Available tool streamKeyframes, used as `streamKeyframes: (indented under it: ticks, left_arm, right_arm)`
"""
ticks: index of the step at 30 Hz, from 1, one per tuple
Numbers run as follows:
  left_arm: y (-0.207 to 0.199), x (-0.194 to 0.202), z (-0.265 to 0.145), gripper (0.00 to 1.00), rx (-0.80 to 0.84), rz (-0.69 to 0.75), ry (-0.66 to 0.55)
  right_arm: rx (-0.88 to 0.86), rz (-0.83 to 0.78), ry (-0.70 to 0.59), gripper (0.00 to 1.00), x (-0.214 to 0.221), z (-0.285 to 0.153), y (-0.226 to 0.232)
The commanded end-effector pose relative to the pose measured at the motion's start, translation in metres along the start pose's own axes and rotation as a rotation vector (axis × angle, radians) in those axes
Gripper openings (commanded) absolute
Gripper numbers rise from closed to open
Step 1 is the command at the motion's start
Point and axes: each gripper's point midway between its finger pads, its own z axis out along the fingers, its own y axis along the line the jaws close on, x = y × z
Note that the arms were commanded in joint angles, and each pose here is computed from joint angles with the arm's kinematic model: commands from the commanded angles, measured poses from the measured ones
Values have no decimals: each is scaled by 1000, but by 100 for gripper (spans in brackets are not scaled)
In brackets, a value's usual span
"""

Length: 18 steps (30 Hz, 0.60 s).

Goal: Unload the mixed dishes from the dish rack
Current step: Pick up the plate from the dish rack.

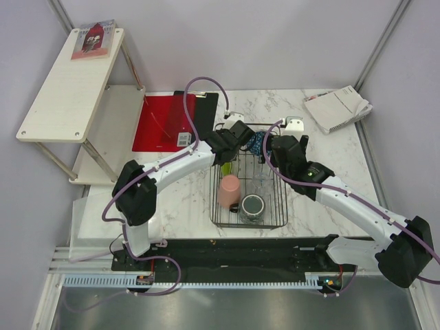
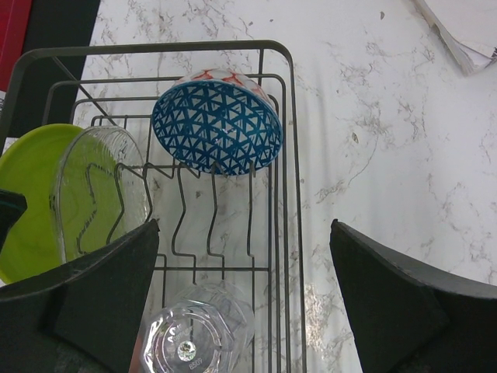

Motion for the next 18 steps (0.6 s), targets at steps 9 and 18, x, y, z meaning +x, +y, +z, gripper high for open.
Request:
streamKeyframes:
  ticks: [9, 18]
  left_arm:
    - [13, -6, -6, 2, -59, -100, -62]
    - [18, -40, -39, 2, -19, -135, -150]
  right_arm:
    - [6, 15, 10, 98, 6, 2, 0]
    - [6, 19, 18, 98, 9, 3, 1]
